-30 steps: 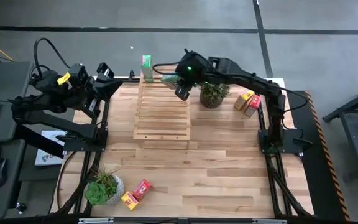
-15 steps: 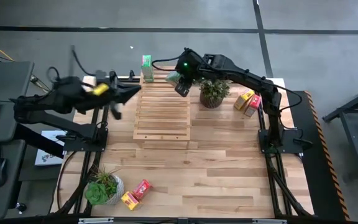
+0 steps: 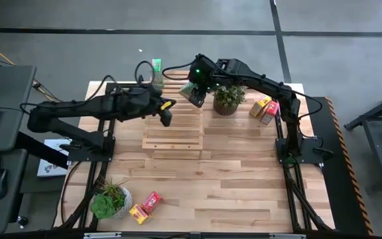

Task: Stack cereal on shelf
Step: Put the green cereal box on the shelf aligned with the other green cereal box

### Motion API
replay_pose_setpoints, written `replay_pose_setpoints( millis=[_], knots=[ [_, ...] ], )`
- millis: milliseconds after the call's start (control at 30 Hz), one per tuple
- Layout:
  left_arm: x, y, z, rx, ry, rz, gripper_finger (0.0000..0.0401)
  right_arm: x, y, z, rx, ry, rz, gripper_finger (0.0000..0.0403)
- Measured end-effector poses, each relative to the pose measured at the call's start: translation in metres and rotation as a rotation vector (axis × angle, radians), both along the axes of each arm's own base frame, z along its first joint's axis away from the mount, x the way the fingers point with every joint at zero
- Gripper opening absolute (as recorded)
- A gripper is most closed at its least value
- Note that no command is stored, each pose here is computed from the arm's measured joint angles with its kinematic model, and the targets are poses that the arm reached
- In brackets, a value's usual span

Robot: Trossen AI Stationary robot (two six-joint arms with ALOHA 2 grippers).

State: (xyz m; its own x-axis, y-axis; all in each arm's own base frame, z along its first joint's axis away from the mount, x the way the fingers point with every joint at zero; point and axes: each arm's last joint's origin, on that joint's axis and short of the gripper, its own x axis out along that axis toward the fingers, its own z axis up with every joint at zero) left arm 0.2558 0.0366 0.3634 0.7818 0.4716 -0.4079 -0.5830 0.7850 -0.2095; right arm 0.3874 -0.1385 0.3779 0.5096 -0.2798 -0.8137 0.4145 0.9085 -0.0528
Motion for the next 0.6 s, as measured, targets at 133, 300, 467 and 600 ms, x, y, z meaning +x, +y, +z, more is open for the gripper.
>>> replay_pose_setpoints(
  millis=[133, 300, 467, 600],
  knots=[
    [0.009, 0.011, -0.01, 0.014, 0.054, 0.028, 0.0, 0.001, 0.003, 0.0, 0.0, -0.002, 0.008, 0.0202],
    [0.011, 0.016, -0.013, 0.009, 0.068, 0.036, 0.0, 0.006, 0.003, 0.004, -0.018, -0.062, 0.004, 0.0227],
    [0.009, 0.015, -0.012, 0.014, 0.072, 0.032, 0.0, 0.007, 0.0, 0.005, -0.015, -0.086, -0.016, 0.0247],
    [0.007, 0.015, -0.011, 0.021, 0.077, 0.028, 0.0, 0.005, -0.005, 0.005, -0.022, -0.087, -0.026, 0.025]
  ],
)
